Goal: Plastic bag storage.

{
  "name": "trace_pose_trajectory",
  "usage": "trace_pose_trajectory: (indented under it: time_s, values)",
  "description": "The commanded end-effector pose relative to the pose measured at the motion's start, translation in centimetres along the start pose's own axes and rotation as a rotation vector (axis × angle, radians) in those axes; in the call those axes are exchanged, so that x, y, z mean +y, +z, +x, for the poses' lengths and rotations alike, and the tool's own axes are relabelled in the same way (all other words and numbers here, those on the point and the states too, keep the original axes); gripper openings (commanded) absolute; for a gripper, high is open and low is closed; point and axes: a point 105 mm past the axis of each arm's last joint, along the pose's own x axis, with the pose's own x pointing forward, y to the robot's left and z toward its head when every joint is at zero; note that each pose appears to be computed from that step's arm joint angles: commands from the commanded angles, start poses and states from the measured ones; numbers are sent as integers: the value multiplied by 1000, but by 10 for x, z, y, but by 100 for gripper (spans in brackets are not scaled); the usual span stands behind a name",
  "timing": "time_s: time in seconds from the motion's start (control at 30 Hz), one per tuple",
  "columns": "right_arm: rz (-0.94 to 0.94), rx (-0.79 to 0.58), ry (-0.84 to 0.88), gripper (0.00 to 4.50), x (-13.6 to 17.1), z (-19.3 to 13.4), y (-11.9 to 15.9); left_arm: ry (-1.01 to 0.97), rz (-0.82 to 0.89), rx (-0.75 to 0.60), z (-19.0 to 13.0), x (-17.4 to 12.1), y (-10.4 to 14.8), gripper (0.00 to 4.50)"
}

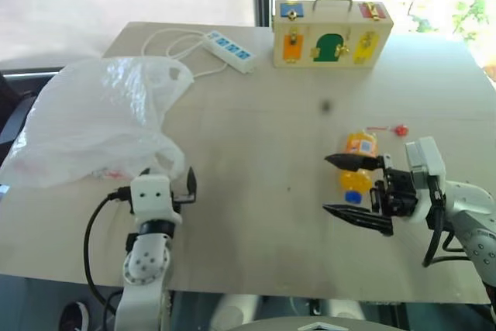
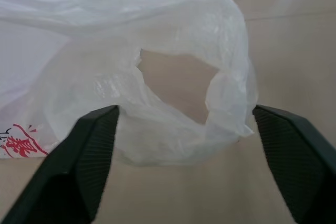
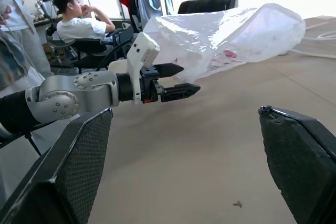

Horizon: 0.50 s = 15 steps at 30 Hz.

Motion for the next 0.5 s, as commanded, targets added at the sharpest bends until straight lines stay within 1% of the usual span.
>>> trace_pose_trajectory:
  time_s: [0.03, 0.07, 0.13, 0.17, 0.2, 0.37, 0.47, 0.5]
  values:
    - [-37, -19, 10, 450, 2, 4, 7, 21, 11, -61, 0, 5, 12, 239]
    - [-37, -20, 9, 450, 2, 4, 7, 20, 12, -65, 0, 5, 12, 187]
    - [-38, -22, 8, 450, 1, 5, 7, 23, 13, -72, 0, 5, 13, 99]
    - [-38, -22, 7, 450, 1, 5, 7, 26, 12, -75, 1, 5, 14, 42]
    - [-38, -22, 6, 450, 0, 5, 7, 28, 11, -77, 1, 6, 14, 8]
    - [-37, -20, 3, 450, -1, 5, 6, 60, -35, -94, 11, 10, 19, 8]
    - [-31, -25, 3, 450, -2, 6, 5, 85, -47, -131, 32, 16, 32, 8]
    - [-27, -27, 5, 450, -2, 7, 5, 98, -46, -165, 47, 20, 45, 8]
